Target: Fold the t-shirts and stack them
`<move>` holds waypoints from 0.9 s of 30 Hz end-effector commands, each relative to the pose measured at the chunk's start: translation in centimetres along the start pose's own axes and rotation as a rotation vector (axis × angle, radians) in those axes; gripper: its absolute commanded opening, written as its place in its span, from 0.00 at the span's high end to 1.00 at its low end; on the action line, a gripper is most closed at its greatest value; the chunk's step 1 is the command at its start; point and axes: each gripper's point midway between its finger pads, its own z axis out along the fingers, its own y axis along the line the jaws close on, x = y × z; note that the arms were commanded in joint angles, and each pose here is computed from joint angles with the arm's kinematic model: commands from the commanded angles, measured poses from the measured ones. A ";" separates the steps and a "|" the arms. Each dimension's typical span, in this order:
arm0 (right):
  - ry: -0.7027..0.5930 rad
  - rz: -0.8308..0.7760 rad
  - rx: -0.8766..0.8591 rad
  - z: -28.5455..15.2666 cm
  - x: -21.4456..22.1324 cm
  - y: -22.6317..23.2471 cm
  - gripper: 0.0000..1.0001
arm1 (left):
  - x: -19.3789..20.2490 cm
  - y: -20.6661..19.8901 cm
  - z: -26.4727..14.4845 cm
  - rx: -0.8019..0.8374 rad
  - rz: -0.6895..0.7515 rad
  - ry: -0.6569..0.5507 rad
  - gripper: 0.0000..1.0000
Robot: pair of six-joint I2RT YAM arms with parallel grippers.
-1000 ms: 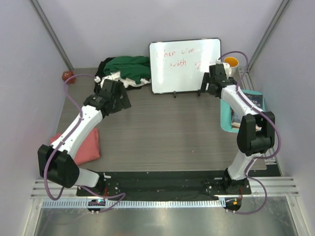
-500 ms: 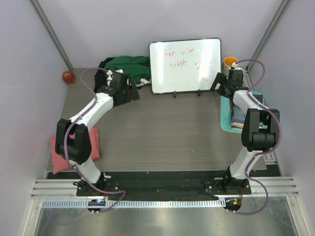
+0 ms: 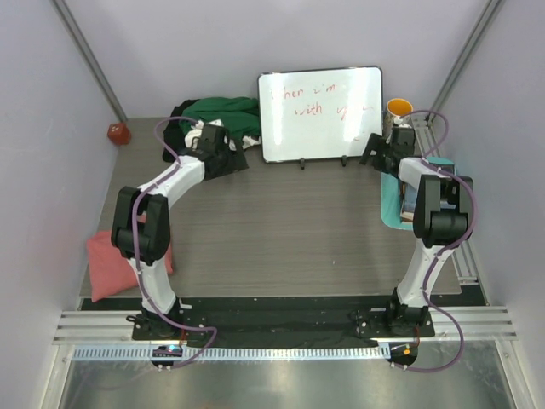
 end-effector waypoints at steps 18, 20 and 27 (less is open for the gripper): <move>-0.163 0.027 0.094 -8.2 -3.6 -1.1 0.00 | -3.3 -3.6 0.0 0.172 0.014 -0.030 0.00; -0.157 0.040 0.124 -8.9 -3.5 -1.5 0.00 | -2.8 -3.2 0.0 0.158 0.020 -0.024 0.00; -0.193 0.100 0.208 -12.5 -2.5 -3.1 0.00 | -1.9 -4.0 -2.9 0.189 0.032 -0.052 0.00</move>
